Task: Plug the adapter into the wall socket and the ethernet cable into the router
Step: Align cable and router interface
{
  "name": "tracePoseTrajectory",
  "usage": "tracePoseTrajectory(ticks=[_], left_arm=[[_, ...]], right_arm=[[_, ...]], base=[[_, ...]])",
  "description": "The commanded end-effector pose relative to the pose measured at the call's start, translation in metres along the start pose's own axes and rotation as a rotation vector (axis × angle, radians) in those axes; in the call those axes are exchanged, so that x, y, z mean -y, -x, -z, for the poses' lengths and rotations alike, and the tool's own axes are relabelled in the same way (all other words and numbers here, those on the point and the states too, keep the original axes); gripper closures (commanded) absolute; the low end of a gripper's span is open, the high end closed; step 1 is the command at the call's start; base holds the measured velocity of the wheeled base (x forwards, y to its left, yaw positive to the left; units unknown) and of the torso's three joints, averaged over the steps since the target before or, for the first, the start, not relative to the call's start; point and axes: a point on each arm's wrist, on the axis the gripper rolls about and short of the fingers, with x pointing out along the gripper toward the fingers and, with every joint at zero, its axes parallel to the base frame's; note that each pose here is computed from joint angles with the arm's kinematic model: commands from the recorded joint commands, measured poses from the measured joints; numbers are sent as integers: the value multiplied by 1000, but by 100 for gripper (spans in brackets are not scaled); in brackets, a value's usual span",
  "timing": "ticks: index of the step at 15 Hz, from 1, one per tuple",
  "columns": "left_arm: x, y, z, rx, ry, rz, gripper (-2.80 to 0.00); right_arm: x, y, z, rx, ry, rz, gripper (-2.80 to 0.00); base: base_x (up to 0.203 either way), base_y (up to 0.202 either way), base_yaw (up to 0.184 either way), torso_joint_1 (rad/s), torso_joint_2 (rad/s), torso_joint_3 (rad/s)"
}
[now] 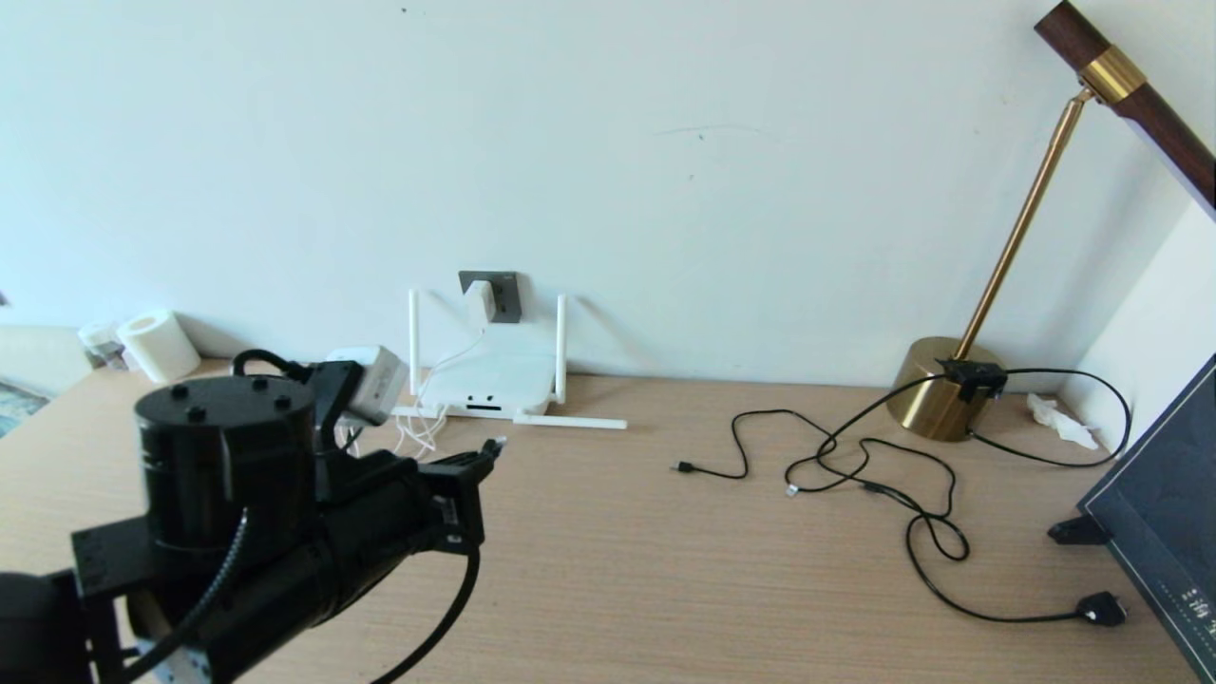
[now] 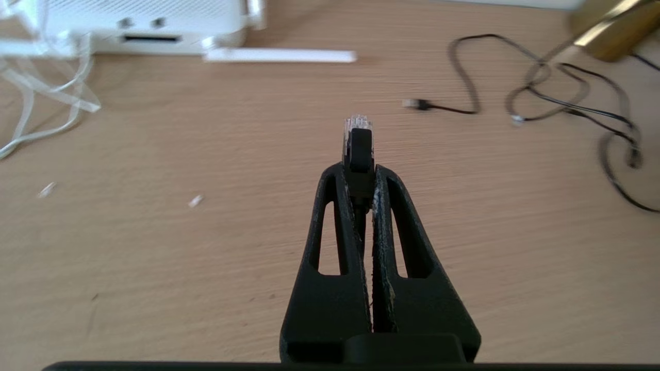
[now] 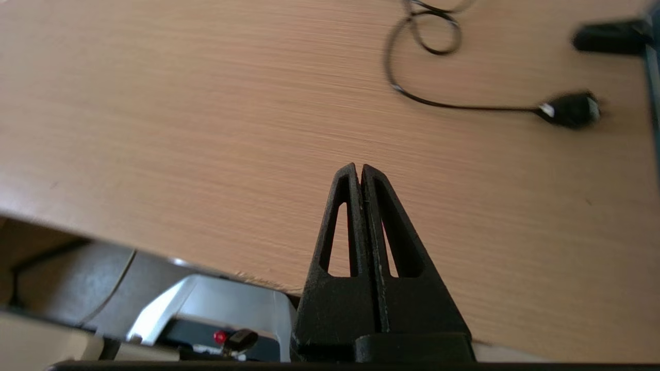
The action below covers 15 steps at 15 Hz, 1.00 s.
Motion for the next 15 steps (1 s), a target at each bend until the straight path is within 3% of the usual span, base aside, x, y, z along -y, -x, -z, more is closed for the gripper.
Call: tracePoseTrajectory(ticks=[1, 3, 4, 8, 11, 15], left_arm=[[0, -1, 3, -8, 41, -7, 0], [-2, 1, 8, -23, 69, -16, 0], [-3, 2, 12, -34, 60, -17, 0], [2, 6, 20, -43, 58, -22, 0], [10, 3, 17, 9, 61, -34, 0], [10, -5, 31, -1, 88, -73, 0]], right_arm=[[0, 0, 0, -3, 27, -13, 0], [0, -1, 0, 16, 115, -8, 0], [2, -3, 4, 18, 159, 44, 0], [3, -9, 5, -121, 99, 256, 0], [2, -4, 7, -17, 67, 284, 0], [1, -4, 7, -36, 78, 269, 0]], base=[[0, 0, 0, 0, 0, 0], [0, 0, 0, 0, 0, 0], [0, 0, 0, 0, 0, 0], [0, 0, 0, 0, 0, 0], [0, 0, 0, 0, 0, 0], [0, 0, 0, 0, 0, 0]])
